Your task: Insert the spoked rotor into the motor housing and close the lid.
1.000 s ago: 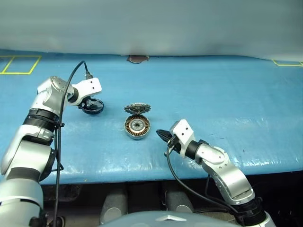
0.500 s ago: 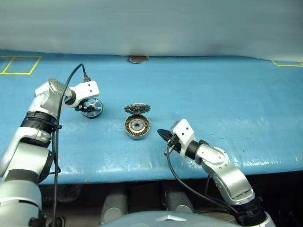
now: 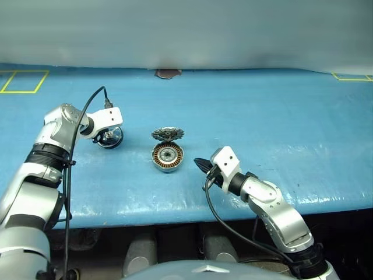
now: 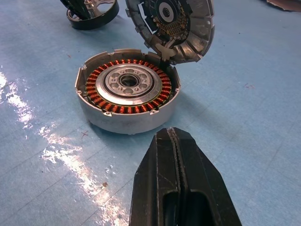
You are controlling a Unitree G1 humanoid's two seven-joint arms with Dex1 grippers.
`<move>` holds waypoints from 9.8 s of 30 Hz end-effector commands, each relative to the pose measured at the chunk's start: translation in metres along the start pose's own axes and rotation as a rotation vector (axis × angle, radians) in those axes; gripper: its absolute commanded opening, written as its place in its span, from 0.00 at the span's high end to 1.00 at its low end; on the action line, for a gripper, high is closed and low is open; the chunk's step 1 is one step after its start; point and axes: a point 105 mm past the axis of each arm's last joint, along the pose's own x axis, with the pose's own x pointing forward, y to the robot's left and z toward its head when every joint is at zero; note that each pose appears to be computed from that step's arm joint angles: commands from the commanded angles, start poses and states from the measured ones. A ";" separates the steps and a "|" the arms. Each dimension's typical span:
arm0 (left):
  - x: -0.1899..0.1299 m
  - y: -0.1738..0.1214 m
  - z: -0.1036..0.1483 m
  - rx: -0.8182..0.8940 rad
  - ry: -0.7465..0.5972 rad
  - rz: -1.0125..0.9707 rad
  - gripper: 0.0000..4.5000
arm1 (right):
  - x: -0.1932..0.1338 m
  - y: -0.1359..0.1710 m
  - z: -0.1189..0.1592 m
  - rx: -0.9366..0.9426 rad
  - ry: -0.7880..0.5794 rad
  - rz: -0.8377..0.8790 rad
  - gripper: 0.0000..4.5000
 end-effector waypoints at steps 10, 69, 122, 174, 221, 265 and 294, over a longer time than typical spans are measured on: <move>0.007 -0.015 -0.005 0.002 0.029 -0.079 0.69 | -0.003 -0.007 0.018 -0.034 -0.063 -0.043 1.00; -0.029 -0.062 0.121 0.180 -0.671 -0.600 0.70 | 0.001 0.022 0.014 -0.038 -0.176 0.191 1.00; -0.016 -0.054 0.139 0.339 -0.575 -0.536 0.70 | 0.005 0.010 0.017 -0.055 -0.205 0.093 1.00; -0.029 -0.044 0.140 0.294 -0.599 -0.523 0.30 | 0.009 0.004 0.019 -0.069 -0.220 0.050 1.00; -0.028 -0.073 0.051 -0.316 -0.786 -0.158 0.30 | 0.076 -0.048 0.080 -0.135 -0.291 -0.010 1.00; -0.022 -0.074 0.055 -0.330 -0.789 -0.188 0.29 | 0.084 0.036 0.014 0.135 -0.151 0.211 0.92; -0.020 -0.072 0.052 -0.334 -0.777 -0.142 0.29 | 0.090 0.039 0.028 -0.043 -0.187 0.177 0.01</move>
